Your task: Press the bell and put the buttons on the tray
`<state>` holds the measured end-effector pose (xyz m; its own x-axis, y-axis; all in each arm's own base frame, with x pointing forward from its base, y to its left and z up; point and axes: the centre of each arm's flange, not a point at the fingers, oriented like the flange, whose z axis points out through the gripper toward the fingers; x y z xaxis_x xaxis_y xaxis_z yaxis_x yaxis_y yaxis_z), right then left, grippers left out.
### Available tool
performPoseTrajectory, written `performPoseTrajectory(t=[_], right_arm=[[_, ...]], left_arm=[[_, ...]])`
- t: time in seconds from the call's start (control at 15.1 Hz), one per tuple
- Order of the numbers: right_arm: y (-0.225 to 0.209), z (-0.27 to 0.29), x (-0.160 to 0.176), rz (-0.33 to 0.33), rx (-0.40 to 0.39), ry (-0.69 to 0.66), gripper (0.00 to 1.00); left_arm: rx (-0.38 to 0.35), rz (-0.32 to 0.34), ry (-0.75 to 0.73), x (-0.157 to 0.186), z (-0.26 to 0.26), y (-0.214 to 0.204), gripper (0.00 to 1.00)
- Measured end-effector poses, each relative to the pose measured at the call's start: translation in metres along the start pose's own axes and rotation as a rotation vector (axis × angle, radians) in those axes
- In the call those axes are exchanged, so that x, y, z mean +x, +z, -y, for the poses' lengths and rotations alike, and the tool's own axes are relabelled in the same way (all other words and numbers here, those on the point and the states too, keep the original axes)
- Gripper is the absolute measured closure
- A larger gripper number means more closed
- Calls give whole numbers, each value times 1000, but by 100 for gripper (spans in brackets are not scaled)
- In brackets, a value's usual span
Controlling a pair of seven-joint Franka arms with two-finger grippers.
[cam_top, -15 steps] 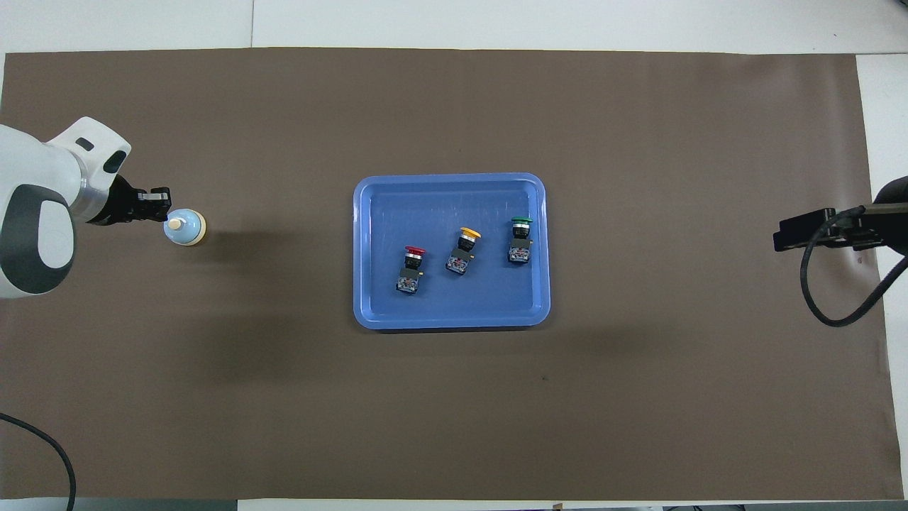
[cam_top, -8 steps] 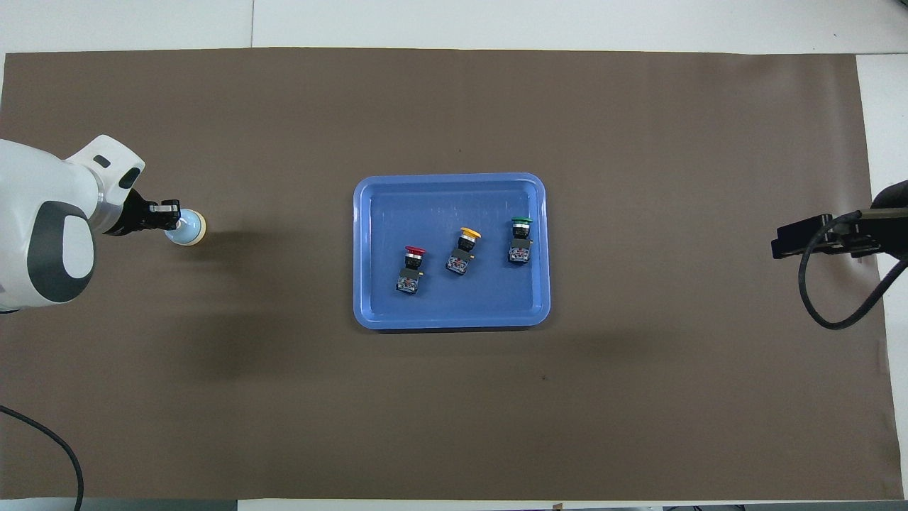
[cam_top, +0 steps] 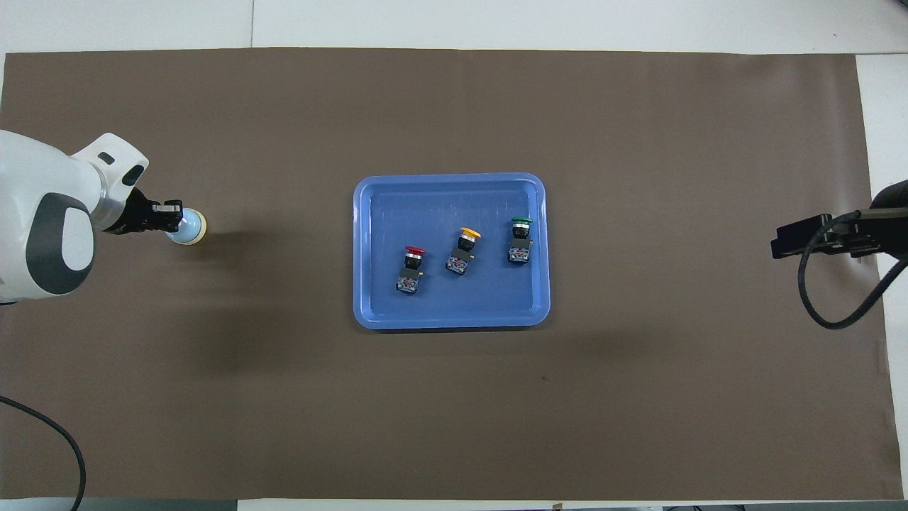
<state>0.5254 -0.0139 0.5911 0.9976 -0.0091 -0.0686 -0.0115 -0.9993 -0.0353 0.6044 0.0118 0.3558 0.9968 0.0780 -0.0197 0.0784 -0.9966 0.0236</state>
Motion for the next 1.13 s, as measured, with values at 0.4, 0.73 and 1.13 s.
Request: performPoseTrajectory(t=[0.4, 0.73, 1.13], right_arm=[[0, 0, 0, 0, 0, 0, 0], [0, 0, 0, 0, 0, 0, 0], [0, 0, 0, 0, 0, 0, 0]], left_arm=[[4, 62, 33, -7, -20, -111, 73], [10, 42, 37, -53, -20, -192, 21], [13, 66, 40, -71, -21, -209, 0]])
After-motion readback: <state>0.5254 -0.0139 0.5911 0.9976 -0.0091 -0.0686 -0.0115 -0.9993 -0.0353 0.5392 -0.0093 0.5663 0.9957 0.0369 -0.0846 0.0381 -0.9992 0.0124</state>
